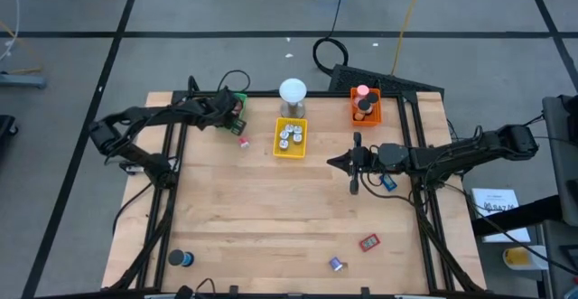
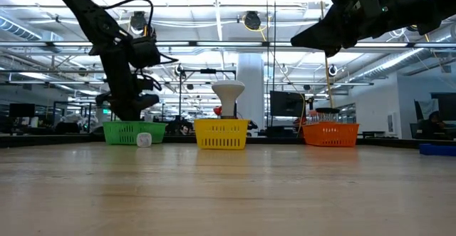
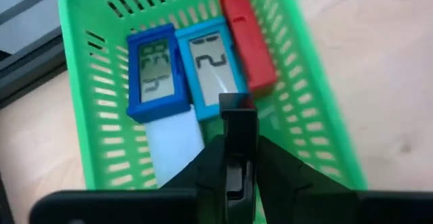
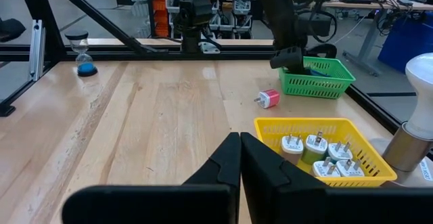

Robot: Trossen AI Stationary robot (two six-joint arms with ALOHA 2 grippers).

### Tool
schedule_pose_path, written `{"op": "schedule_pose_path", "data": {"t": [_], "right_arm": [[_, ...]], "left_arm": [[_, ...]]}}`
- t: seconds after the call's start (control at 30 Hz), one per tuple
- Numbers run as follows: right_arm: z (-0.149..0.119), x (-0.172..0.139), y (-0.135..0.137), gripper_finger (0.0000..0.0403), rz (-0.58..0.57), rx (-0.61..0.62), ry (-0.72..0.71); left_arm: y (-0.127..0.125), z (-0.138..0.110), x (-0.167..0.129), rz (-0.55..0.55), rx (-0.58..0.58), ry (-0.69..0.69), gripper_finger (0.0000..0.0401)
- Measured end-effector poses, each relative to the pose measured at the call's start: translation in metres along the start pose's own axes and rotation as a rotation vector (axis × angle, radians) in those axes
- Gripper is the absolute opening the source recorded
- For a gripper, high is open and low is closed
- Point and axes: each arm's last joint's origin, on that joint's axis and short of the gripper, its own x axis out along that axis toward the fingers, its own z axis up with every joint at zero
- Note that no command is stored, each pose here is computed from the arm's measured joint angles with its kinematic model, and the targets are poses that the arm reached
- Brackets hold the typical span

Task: Pick & Place Office items
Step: Put the black digital clock into the green bin

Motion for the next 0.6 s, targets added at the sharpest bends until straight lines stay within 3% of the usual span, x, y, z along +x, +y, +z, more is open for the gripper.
{"op": "schedule_pose_path", "data": {"t": [0.27, 0.6], "right_arm": [[0.0, 0.0, 0.0, 0.0, 0.0, 0.0, 0.0], [0.0, 0.0, 0.0, 0.0, 0.0, 0.0, 0.0]], "left_arm": [[0.002, 0.002, -0.018, -0.073, -0.072, -0.026, 0.0066], [0.002, -0.001, -0.017, -0.072, -0.105, 0.005, 0.0079]]}}
